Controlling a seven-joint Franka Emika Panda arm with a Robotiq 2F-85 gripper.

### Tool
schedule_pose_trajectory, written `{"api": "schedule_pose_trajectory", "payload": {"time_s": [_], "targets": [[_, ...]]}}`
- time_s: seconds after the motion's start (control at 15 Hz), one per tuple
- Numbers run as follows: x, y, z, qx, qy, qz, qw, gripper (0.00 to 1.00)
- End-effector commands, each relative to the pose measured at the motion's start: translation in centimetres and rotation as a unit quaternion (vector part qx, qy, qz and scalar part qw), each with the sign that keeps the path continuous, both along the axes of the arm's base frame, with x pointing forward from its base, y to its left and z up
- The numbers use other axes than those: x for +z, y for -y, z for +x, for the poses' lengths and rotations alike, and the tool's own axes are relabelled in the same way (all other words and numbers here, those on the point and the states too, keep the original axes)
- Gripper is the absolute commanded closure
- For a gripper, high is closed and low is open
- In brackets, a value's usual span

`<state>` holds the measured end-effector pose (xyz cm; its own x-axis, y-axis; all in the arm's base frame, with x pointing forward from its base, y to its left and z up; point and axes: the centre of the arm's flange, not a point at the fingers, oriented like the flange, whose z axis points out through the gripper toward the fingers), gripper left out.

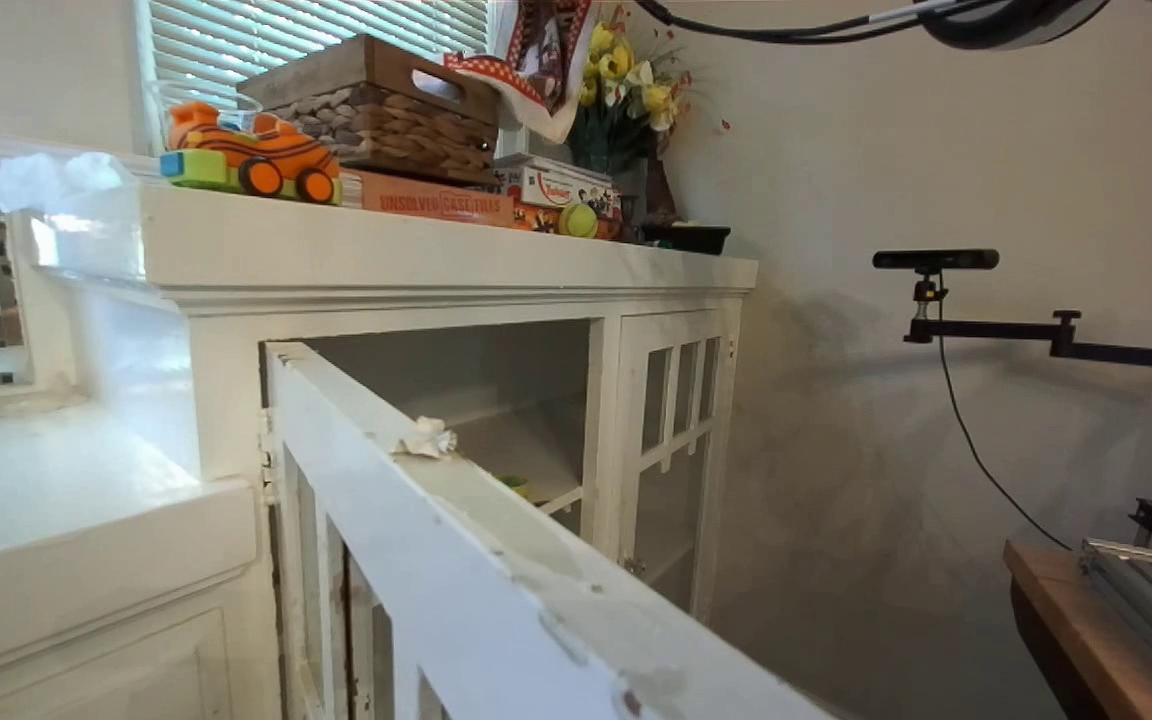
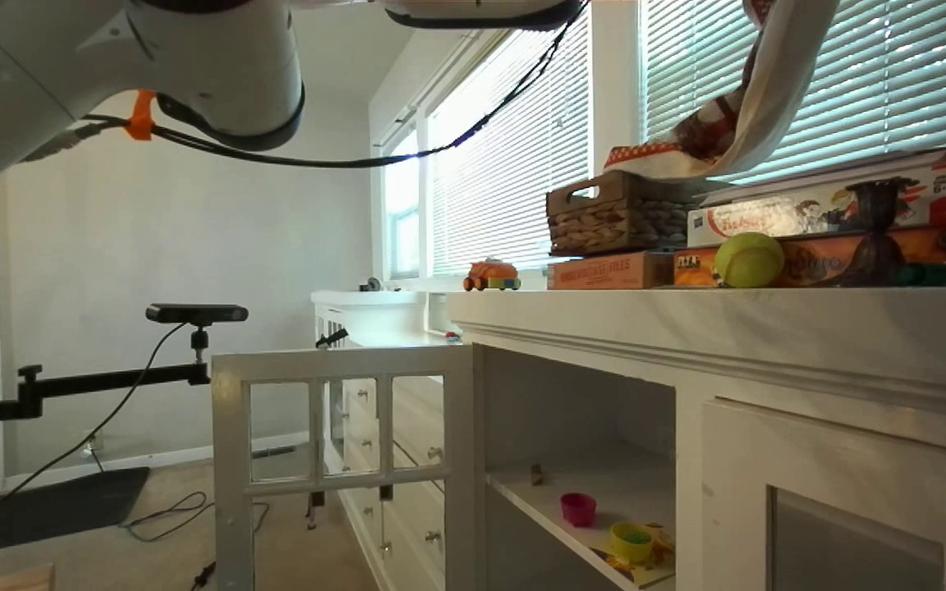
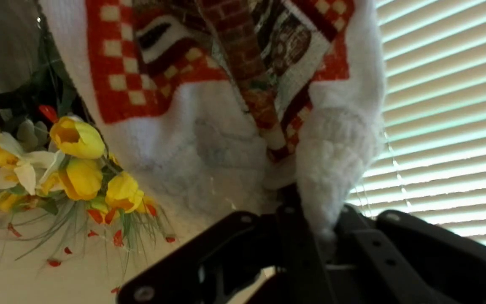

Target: Remove the cloth from the basket

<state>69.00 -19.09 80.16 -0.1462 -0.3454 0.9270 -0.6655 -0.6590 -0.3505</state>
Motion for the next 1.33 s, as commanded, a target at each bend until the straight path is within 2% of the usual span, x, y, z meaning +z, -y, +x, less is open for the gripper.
{"api": "schedule_pose_trajectory", "payload": {"time_s": [0.0, 0.27, 0.53, 0.6, 0.67, 0.73, 1.27], "targets": [[-0.3, 0.6, 4.3, 0.007, -0.038, 0.024, 0.9989, 0.98], [-2.7, 1.0, 4.9, -0.022, -0.1, 0.057, 0.9931, 0.98], [-3.5, 2.1, 4.5, -0.061, -0.16, 0.094, 0.9808, 0.98], [-3.8, 2.4, 4.5, -0.072, -0.171, 0.103, 0.9772, 0.92], [-4.1, 2.5, 4.5, -0.078, -0.178, 0.11, 0.9748, 0.65], [-4.4, 2.7, 4.6, -0.076, -0.179, 0.116, 0.974, 0.64], [-4.9, 2.3, 5.3, -0.048, -0.181, 0.151, 0.9706, 0.09]]}}
